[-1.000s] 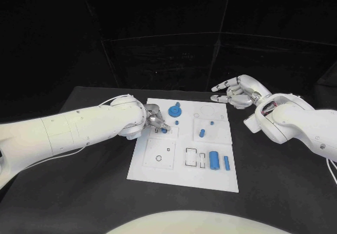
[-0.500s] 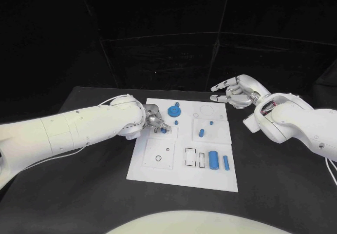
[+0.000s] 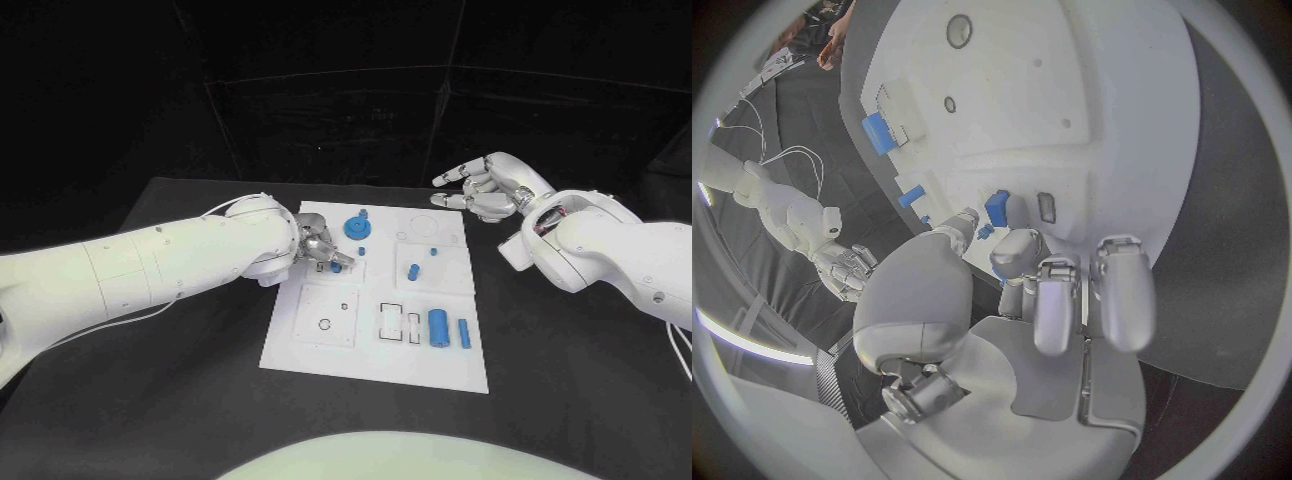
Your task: Assemble the parts on the task board
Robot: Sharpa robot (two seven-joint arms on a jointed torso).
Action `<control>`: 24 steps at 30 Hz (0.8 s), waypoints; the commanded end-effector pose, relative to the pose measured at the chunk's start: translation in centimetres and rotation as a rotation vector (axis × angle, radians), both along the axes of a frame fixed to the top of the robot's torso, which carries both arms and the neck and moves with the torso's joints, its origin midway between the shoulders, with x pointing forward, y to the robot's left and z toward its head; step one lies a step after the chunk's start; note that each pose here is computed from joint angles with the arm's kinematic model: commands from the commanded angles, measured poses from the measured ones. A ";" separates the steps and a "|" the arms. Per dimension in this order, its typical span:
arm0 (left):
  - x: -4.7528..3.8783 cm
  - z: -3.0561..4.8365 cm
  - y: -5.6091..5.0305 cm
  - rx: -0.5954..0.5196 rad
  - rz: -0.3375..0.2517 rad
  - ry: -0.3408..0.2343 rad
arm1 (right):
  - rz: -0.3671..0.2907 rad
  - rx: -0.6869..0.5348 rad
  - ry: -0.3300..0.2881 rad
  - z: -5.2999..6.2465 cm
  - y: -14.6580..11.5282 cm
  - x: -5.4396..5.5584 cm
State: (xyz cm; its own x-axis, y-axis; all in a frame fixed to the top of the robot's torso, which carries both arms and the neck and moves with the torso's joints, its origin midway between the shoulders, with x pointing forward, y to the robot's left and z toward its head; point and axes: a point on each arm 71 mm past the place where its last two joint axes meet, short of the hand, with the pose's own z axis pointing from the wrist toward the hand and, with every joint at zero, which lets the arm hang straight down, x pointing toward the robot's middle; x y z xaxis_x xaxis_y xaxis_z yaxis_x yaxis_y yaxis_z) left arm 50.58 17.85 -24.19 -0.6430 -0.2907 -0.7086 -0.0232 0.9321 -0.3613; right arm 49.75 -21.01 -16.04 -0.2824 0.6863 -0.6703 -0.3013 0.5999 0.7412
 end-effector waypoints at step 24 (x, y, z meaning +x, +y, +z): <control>0.43 1.84 0.6 -0.005 0.008 -0.025 | 0.002 0.005 -0.001 0.1 0.0 0.2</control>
State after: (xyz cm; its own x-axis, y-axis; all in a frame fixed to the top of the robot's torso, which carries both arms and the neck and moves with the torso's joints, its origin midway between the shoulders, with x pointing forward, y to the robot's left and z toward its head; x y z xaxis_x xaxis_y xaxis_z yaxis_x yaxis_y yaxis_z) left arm 50.91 18.48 -22.74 -0.6234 -0.2995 -0.7222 -0.0220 0.9301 -0.3668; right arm 49.90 -21.09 -16.09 -0.2802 0.6880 -0.6694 -0.2972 0.6009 0.7420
